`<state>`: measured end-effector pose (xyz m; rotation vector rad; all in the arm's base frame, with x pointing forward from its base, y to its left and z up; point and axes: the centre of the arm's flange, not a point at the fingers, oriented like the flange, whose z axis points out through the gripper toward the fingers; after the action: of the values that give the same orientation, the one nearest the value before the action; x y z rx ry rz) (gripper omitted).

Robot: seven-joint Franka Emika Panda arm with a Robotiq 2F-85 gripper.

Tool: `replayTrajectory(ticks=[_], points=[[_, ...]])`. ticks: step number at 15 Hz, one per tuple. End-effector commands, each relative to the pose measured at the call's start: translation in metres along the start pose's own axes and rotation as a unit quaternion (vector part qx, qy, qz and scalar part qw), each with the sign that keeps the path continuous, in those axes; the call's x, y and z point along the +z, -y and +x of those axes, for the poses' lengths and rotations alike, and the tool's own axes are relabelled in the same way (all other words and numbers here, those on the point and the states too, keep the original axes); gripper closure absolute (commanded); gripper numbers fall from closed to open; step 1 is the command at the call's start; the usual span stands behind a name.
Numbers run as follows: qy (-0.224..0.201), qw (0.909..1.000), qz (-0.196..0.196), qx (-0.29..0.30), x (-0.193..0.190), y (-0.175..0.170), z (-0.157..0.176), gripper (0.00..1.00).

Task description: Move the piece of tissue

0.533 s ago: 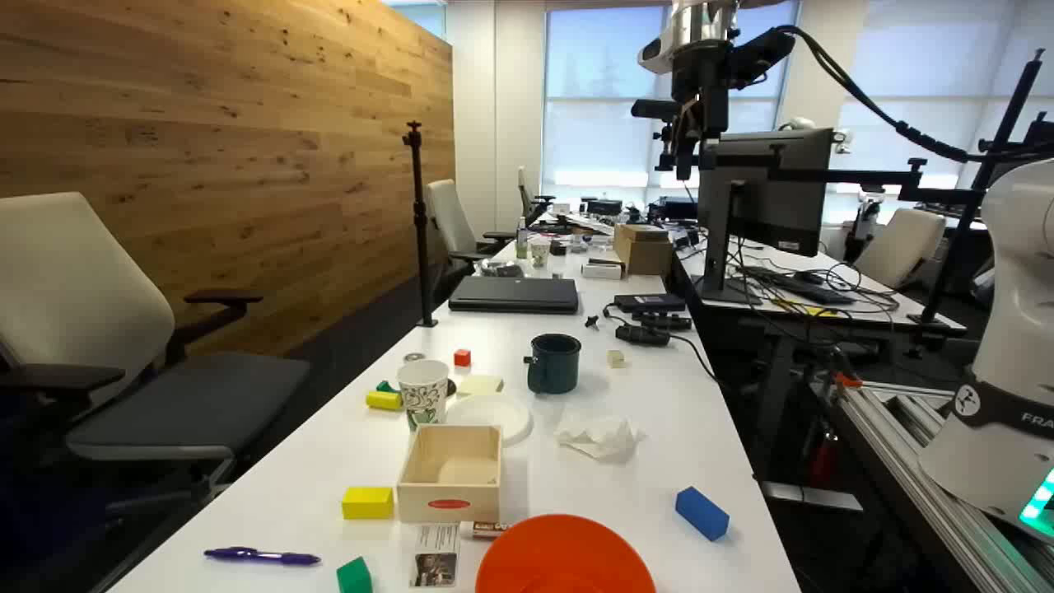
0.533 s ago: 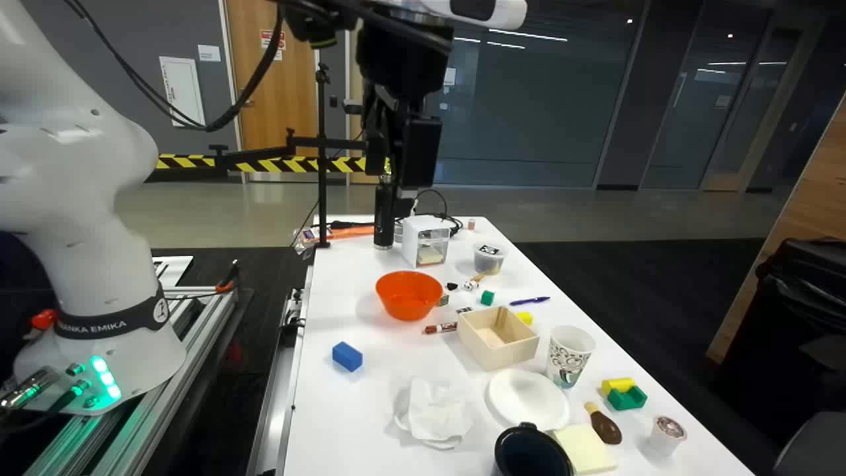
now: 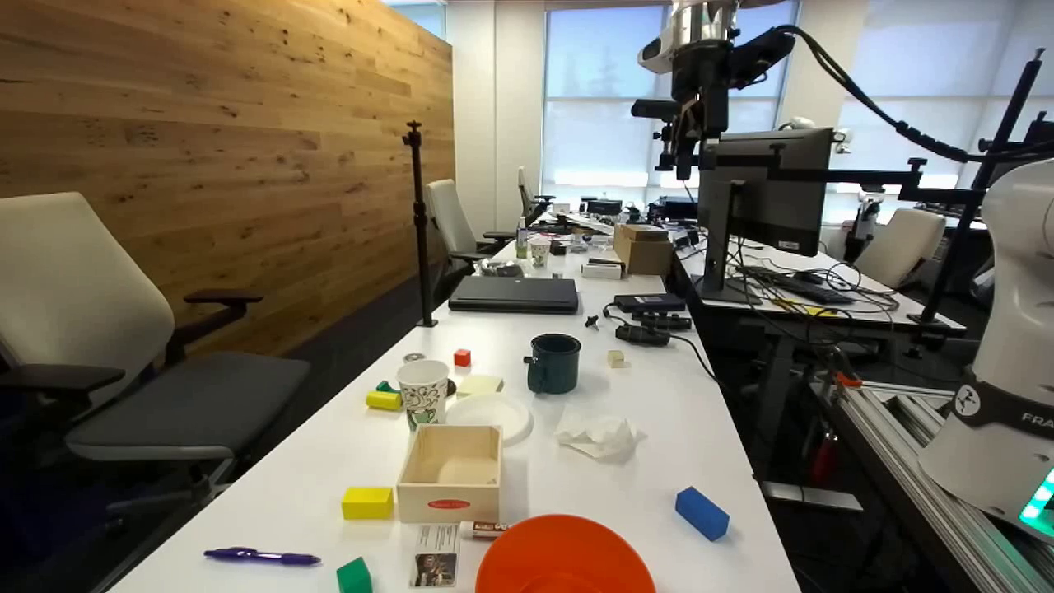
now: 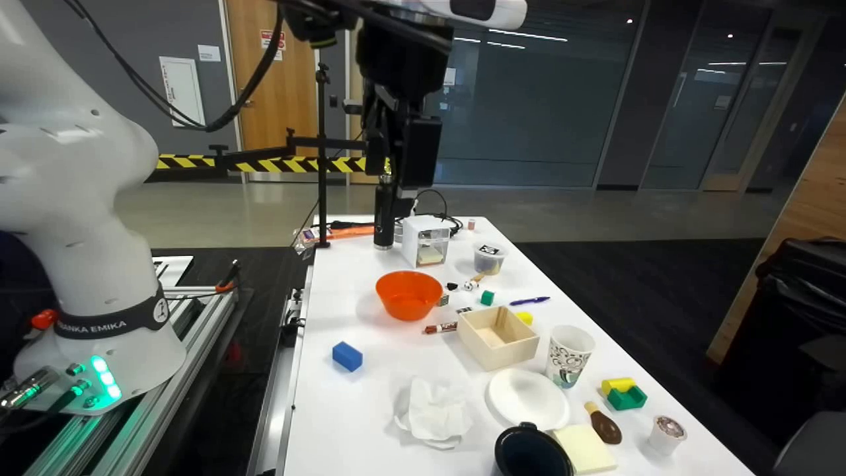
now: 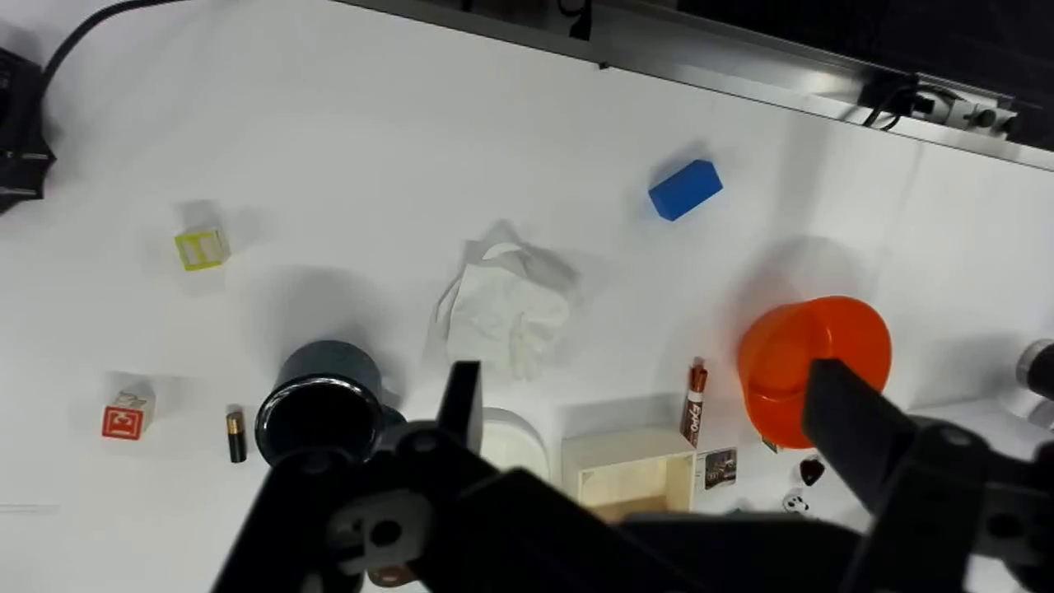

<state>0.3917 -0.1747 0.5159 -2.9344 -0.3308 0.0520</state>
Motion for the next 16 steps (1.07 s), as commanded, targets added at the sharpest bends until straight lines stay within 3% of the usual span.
replayTrajectory(ticks=[1,10,11,13,16], points=[[0.003,1.0,-0.002,0.005,0.022,-0.001,0.009,0.0],[-0.027,0.9994,-0.014,0.018,0.157,-0.004,0.057,0.0],[-0.026,0.9993,-0.016,0.021,0.169,-0.002,0.062,0.25],[-0.032,0.9991,-0.017,0.024,0.188,-0.002,0.071,0.32],[-0.035,0.9987,-0.021,0.031,0.207,-0.002,0.082,0.56]])
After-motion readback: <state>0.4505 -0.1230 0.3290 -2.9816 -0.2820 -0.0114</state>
